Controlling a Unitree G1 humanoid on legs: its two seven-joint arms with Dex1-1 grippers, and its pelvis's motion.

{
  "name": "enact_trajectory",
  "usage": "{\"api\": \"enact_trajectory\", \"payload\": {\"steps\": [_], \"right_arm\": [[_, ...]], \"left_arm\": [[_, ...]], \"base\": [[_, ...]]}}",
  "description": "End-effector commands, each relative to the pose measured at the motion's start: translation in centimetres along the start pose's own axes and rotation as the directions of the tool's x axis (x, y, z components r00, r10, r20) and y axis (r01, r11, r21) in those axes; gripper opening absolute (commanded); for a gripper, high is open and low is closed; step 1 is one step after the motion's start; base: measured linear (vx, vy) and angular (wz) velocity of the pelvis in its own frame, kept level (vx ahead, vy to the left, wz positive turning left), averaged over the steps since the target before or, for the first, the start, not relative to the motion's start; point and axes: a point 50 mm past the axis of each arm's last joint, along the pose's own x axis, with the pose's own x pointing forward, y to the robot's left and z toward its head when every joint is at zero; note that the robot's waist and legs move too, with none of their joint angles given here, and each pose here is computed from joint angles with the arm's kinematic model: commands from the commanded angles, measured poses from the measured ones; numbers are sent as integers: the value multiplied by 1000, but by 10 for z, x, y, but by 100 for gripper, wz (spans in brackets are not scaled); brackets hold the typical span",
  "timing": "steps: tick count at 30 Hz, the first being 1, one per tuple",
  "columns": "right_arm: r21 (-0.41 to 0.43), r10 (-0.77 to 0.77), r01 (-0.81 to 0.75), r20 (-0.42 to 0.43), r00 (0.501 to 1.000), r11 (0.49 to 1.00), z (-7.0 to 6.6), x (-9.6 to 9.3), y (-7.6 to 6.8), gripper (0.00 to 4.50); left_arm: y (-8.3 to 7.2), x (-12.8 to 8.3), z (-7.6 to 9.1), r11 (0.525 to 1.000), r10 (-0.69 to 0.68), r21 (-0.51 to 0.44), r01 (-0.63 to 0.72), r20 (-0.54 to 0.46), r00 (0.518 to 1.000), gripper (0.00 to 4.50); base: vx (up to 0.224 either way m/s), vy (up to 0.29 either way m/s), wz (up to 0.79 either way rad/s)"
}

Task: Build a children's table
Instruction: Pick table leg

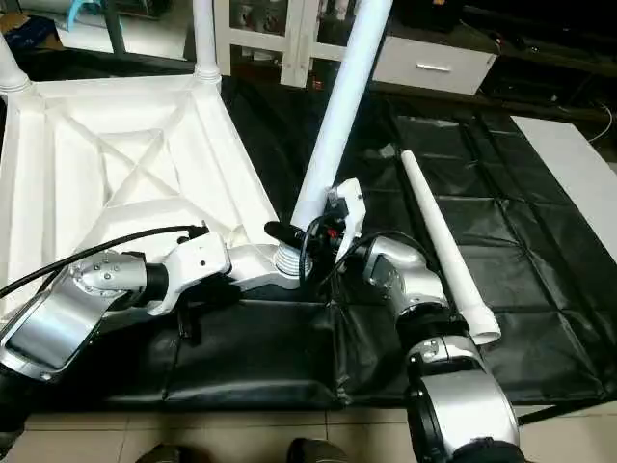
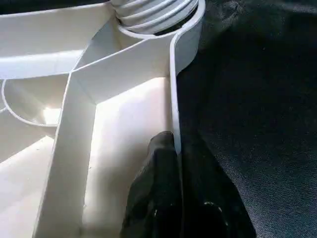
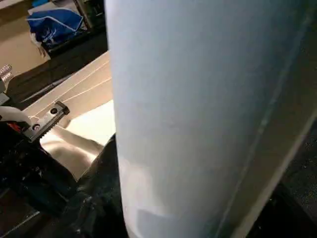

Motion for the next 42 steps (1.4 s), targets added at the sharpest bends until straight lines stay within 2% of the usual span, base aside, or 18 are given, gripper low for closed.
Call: {"api": "enact_trajectory", "payload": {"steps": [1,5,10,18,22,26,35,36,37,38,39,42], "right_arm": [[72,-150,155,-67,986,985,-27,-23,-12,191],[84,-198,204,-81,977,975,-37,-29,-14,191],[7,-214,215,-72,974,977,-46,-34,-11,191],[-33,-259,259,20,966,965,-55,-43,-6,191],[-43,-245,246,33,969,968,-61,-43,0,191],[-66,-209,208,-9,978,976,-70,-43,6,191],[-95,-154,149,-56,986,984,-79,-46,14,191],[-95,-127,118,-100,987,988,-83,-46,16,191],[-95,-127,118,-100,987,988,-83,-46,16,191],[-90,-83,66,-191,978,994,-90,-46,18,191],[-84,-59,40,-228,972,996,-93,-47,19,191],[-70,-24,3,-301,953,998,-97,-47,20,191]], "left_arm": [[-17,11,0,993,-115,-7,115,49,992,0],[-17,11,0,993,-114,-6,114,50,992,0],[-15,12,1,995,-103,-3,104,52,993,0],[-12,13,1,996,-87,-2,87,52,995,0],[-12,12,0,996,-84,-2,84,52,995,0],[-12,12,0,996,-84,-3,84,51,995,0],[-13,12,0,996,-86,0,86,51,995,0],[-14,12,0,996,-88,1,88,50,995,0],[-14,12,0,996,-88,1,88,50,995,0],[-14,12,0,995,-96,3,96,49,994,0],[-15,12,0,995,-100,5,100,49,994,0],[-15,12,1,994,-107,9,107,48,993,0]], "base": [[0,0,0],[0,0,0],[0,0,0],[0,0,0],[0,0,0],[0,0,0],[0,0,0],[0,0,0],[0,0,0],[0,0,0],[0,0,0],[0,0,0]]}}
